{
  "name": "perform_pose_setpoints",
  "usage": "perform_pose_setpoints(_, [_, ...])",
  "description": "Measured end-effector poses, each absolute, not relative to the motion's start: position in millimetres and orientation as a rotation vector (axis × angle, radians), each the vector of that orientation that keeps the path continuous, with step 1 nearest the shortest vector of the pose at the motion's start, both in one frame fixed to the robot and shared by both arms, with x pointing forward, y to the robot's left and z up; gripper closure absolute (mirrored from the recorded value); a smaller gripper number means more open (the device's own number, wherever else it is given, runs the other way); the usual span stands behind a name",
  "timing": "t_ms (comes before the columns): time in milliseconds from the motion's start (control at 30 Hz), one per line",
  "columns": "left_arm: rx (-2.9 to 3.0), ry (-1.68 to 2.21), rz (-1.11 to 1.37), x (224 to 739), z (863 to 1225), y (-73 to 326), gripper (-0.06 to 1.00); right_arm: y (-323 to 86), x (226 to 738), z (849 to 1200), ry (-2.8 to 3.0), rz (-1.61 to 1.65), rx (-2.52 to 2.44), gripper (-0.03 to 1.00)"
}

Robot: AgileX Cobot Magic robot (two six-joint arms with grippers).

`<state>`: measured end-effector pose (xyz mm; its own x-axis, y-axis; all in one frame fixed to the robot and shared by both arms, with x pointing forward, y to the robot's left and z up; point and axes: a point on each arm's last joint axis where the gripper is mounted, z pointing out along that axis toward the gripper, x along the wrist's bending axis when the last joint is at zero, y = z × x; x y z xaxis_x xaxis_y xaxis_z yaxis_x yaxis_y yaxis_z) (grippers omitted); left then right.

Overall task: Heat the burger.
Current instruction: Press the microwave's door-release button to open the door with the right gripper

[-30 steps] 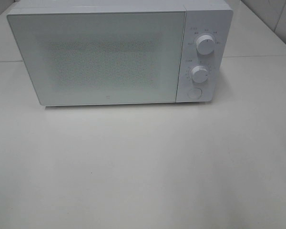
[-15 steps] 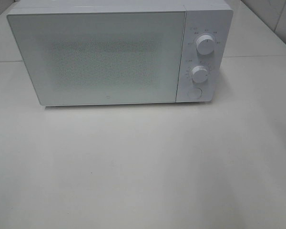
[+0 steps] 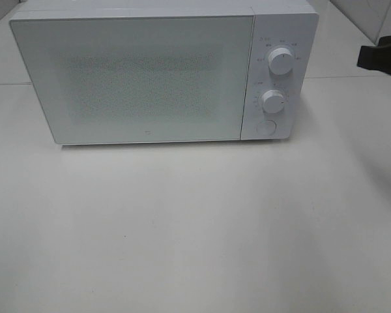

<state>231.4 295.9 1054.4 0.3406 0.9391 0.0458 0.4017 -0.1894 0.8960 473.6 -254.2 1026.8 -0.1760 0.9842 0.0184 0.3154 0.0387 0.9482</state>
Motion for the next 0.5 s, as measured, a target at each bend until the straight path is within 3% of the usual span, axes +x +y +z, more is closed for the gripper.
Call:
perform_pose_setpoints(300, [1.759,1.196,0.799,231.4,1054.4,295.9,0.94,-249.9,493.8,990.9,1.654,1.104,1.431,0.96])
perform_pose_setpoints(500, [1.759,1.196,0.799,231.4,1054.4,295.9,0.94,-219.2,499.3,966.8,1.766,1.142,1.382,0.96])
